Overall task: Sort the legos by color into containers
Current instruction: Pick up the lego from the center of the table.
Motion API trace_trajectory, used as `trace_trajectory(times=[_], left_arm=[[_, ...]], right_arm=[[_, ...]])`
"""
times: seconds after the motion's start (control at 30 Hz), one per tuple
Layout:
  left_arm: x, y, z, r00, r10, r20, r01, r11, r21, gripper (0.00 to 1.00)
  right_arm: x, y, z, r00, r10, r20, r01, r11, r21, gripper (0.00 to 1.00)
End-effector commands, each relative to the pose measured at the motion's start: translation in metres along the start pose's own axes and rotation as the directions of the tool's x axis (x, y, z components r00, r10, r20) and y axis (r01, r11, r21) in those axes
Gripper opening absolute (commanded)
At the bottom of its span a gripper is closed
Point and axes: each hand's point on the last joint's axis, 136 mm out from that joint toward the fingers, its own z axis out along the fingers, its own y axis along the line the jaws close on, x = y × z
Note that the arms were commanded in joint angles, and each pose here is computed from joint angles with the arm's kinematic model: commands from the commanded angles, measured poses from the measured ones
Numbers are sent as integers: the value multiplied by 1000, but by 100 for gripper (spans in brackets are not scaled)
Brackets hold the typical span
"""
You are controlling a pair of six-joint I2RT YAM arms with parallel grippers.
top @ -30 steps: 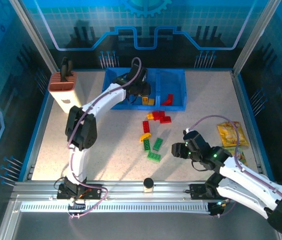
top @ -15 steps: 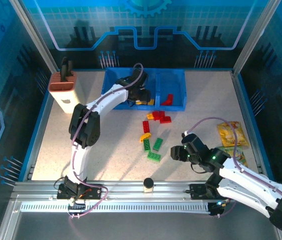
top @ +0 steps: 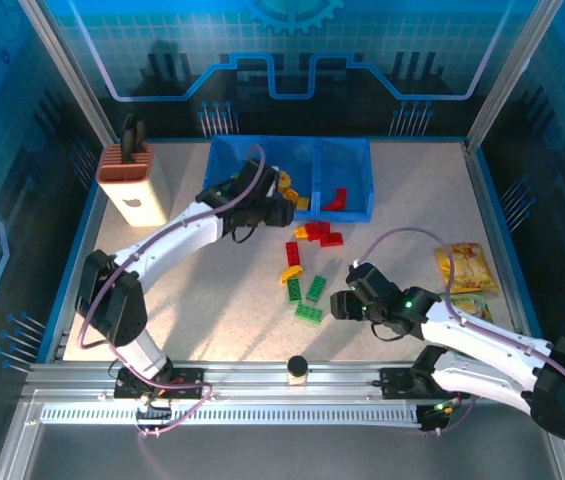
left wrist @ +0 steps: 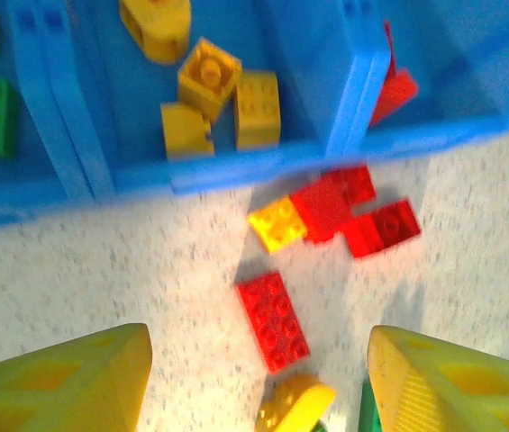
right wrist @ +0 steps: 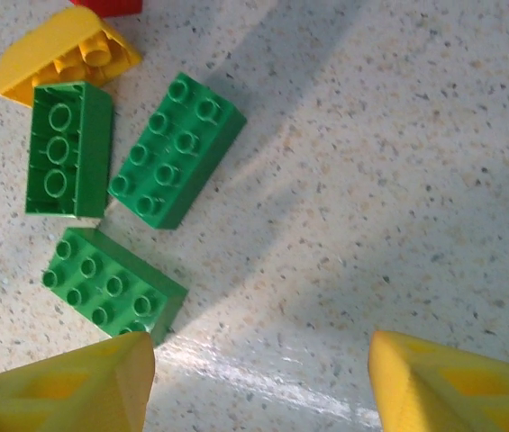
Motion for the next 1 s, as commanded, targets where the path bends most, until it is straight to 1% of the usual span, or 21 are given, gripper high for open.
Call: trace_trajectory(times=[0.0, 0.13, 0.3, 0.4, 0.43, 0.53, 0.73, 0.8, 0.87, 0.97], left_arm=[[45, 12, 7, 998, -18, -61, 16, 999, -35, 65], [88, 22, -1, 995, -76, -72, 76, 997, -5, 65], [125, 35, -25, 994, -97, -54, 97, 995, 3, 65], [143, 46, -40, 993, -110, -38, 110, 994, 0, 65], [148, 50, -45, 993, -117, -31, 117, 993, -2, 64], [162, 62, -57, 990, -141, -15, 141, 990, -7, 65], [179, 72, -71, 986, -167, -5, 167, 986, 9, 64], [180, 74, -74, 987, -163, -1, 163, 987, 6, 64], [179, 75, -77, 987, -159, 5, 159, 987, 7, 64], [177, 74, -79, 988, -157, 10, 157, 988, 13, 64]], right_arm=[[-21, 17, -1, 1000, -14, 28, 14, 1000, -2, 65], [-26, 29, 14, 999, 3, -38, -2, 999, 36, 66], [-31, 40, 37, 994, 49, -101, -38, 994, 102, 66], [-30, 41, 52, 990, 65, -123, -48, 990, 136, 66], [-36, 46, 55, 990, 71, -121, -54, 989, 140, 66], [-32, 44, 70, 984, 84, -155, -53, 980, 193, 65], [-28, 34, 89, 979, 104, -178, -52, 959, 279, 62], [-27, 34, 93, 976, 102, -192, -42, 955, 294, 59], [-25, 33, 95, 974, 105, -201, -39, 951, 308, 53], [-27, 35, 96, 975, 98, -201, -33, 952, 305, 37]])
